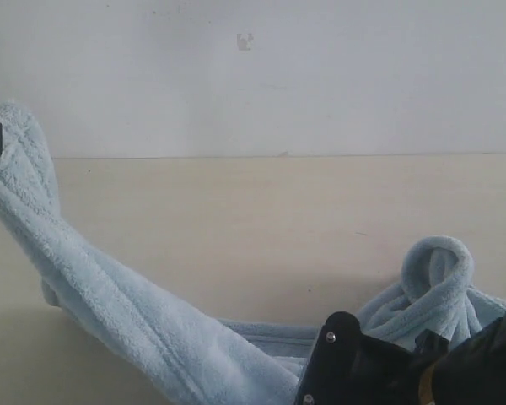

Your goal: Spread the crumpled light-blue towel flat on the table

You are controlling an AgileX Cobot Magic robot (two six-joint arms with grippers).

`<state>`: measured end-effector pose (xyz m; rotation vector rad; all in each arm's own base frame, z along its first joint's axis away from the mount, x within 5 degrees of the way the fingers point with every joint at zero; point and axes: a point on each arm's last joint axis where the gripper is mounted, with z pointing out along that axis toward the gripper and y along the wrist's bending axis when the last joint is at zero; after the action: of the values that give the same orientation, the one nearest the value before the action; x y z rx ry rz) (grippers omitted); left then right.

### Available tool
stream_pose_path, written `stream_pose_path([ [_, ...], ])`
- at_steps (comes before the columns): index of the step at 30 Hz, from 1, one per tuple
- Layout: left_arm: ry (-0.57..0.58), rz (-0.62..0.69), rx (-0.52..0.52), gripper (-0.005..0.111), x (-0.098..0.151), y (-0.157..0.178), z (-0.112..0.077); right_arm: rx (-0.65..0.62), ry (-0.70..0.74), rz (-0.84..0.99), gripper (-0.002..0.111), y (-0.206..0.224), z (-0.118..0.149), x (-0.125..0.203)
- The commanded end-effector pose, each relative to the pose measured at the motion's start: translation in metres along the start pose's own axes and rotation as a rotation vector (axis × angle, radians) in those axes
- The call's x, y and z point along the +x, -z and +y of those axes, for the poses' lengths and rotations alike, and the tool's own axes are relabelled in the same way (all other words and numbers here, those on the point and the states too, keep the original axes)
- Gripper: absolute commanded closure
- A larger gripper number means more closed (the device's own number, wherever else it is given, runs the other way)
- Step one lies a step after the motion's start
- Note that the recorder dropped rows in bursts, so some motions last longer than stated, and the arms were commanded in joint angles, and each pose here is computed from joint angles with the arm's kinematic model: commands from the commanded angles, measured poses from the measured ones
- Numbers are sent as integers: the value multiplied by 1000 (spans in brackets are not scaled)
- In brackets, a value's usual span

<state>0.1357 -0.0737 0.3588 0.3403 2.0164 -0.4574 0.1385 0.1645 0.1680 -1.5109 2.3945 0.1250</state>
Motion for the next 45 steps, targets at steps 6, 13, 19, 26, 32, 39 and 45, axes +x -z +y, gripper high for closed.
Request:
stream_pose_path([
  [6, 0, -1, -1, 103, -1, 1, 0, 26, -49, -21, 45, -40, -4, -10],
  [13, 1, 18, -2, 103, 1, 1, 0, 57, -129, -52, 47, -55, -14, -12],
  [19, 17, 34, 8, 103, 3, 1, -1, 97, -379, -1, 93, -55, -42, 3],
  [26, 13, 46, 7, 103, 4, 1, -1, 120, -388, 11, 108, -35, -45, 7],
  [32, 11, 42, 7, 103, 3, 1, -1, 180, -349, -50, 108, 27, -44, 13],
  [39, 11, 33, 7, 103, 3, 1, -1, 171, -212, -153, 108, 142, -35, 11],
  [45, 9, 30, 8, 103, 2, 1, -1, 213, -140, -144, 108, 205, -41, -2],
])
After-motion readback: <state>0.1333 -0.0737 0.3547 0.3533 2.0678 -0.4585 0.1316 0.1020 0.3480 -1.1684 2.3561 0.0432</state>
